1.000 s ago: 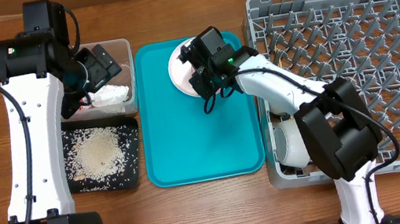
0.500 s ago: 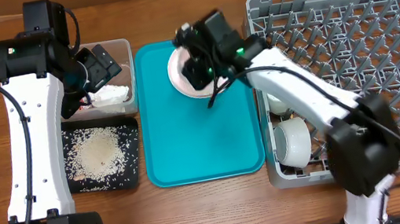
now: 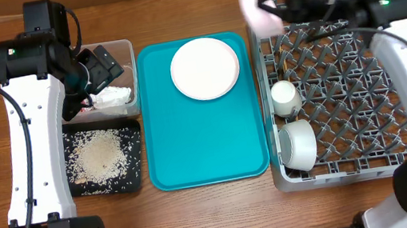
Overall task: Sort waste into correct bins and load items into the dishwasher
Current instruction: 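Lift the pink bowl and carry it to the rack's top edge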
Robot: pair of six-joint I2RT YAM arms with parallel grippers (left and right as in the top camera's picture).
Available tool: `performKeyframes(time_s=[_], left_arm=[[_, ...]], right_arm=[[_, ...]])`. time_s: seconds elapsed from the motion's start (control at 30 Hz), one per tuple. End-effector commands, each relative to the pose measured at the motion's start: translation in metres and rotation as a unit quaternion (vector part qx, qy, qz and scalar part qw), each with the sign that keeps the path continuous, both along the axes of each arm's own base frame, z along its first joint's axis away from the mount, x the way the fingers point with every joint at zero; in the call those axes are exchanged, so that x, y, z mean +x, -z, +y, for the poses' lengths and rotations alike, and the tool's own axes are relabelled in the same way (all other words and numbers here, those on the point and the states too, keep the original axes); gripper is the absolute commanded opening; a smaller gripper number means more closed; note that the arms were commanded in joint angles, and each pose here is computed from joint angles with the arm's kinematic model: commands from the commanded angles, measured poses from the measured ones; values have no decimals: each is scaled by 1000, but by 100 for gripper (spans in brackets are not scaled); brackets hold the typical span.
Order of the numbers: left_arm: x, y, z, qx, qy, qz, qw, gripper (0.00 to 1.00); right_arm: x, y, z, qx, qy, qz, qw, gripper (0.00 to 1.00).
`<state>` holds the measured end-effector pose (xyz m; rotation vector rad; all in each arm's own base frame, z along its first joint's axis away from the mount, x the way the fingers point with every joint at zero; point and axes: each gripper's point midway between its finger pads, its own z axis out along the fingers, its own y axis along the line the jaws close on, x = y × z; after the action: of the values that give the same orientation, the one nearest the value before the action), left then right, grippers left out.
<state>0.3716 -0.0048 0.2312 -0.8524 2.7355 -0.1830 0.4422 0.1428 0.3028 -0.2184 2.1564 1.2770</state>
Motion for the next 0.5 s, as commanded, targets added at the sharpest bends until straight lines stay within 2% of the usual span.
performKeyframes(time_s=[0.0, 0.2, 0.47], left_arm=[[1, -7, -3, 0, 3, -11, 1000, 100], [1, -7, -2, 0, 2, -11, 1000, 100], [1, -7, -3, 0, 3, -11, 1000, 100]], right_arm=[[-12, 17, -21, 80, -31, 57, 995, 4], [-12, 48, -53, 145, -36, 81, 986, 4], [-10, 62, -50, 157, -28, 101, 982, 4]])
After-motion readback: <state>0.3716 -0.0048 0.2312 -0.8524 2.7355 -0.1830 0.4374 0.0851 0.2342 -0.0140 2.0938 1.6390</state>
